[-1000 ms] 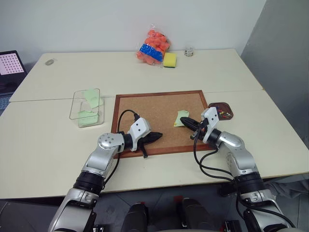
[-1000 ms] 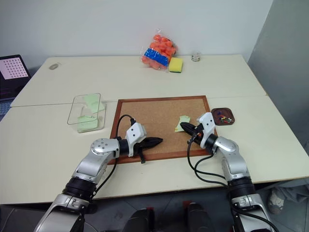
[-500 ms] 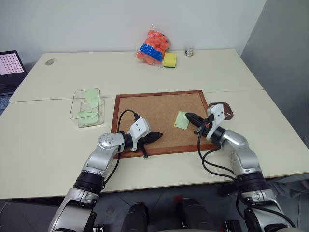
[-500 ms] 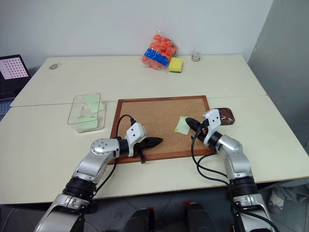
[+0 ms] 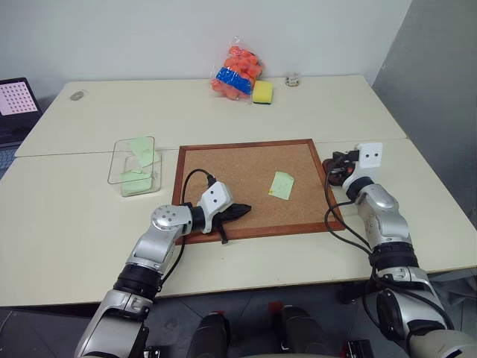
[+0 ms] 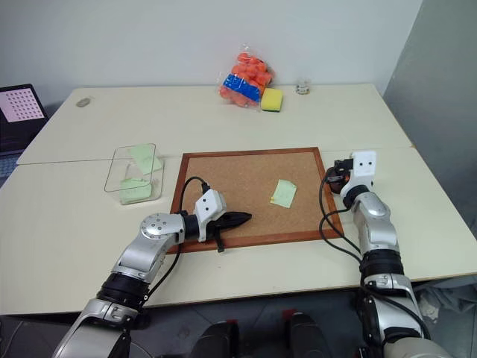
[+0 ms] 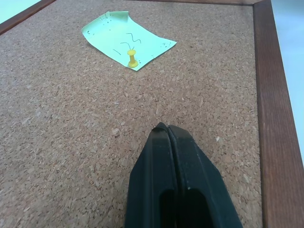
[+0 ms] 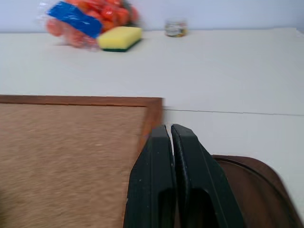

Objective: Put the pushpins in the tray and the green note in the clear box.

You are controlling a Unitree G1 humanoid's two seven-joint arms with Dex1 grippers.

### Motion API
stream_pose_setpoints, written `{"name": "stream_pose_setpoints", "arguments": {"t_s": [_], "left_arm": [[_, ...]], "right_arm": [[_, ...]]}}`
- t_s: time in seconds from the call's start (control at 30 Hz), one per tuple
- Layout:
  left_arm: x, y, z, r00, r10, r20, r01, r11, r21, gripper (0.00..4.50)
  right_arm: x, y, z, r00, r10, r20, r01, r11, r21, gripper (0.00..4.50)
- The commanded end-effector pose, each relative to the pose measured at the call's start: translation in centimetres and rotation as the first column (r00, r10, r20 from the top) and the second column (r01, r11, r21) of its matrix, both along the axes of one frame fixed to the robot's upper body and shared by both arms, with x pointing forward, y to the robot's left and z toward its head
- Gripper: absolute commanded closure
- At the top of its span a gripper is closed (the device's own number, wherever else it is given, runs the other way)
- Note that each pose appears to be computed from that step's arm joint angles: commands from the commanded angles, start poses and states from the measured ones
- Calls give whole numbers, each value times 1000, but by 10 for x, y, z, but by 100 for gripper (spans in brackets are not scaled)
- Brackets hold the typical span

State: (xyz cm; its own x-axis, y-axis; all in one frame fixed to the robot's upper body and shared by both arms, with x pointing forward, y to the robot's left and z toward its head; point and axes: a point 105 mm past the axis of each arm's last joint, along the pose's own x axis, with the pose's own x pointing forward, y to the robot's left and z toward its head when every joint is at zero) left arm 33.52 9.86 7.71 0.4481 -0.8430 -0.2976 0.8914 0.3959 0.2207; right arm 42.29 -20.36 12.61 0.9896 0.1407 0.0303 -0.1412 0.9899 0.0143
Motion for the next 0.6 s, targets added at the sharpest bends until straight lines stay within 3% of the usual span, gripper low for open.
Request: {"name": "stream_pose_setpoints", "arguments": {"t_s": [0.03, 0.1, 0.2, 0.6], "left_arm": [[-4, 3, -14, 999, 2, -38, 0, 999, 44, 450], [-5, 3, -14, 999, 1, -37, 1, 999, 44, 450], [-6, 4, -14, 999, 0, -36, 2, 999, 45, 450], [-5, 4, -14, 999, -1, -35, 3, 999, 50, 450]], "right_arm": [[7, -13, 17, 997, -57, 47, 56, 998, 13, 448], [8, -19, 15, 996, -82, 36, 82, 996, 20, 448], [9, -23, 13, 994, -106, 26, 105, 994, 36, 395], [9, -31, 14, 989, -140, 37, 139, 990, 25, 135]]}}
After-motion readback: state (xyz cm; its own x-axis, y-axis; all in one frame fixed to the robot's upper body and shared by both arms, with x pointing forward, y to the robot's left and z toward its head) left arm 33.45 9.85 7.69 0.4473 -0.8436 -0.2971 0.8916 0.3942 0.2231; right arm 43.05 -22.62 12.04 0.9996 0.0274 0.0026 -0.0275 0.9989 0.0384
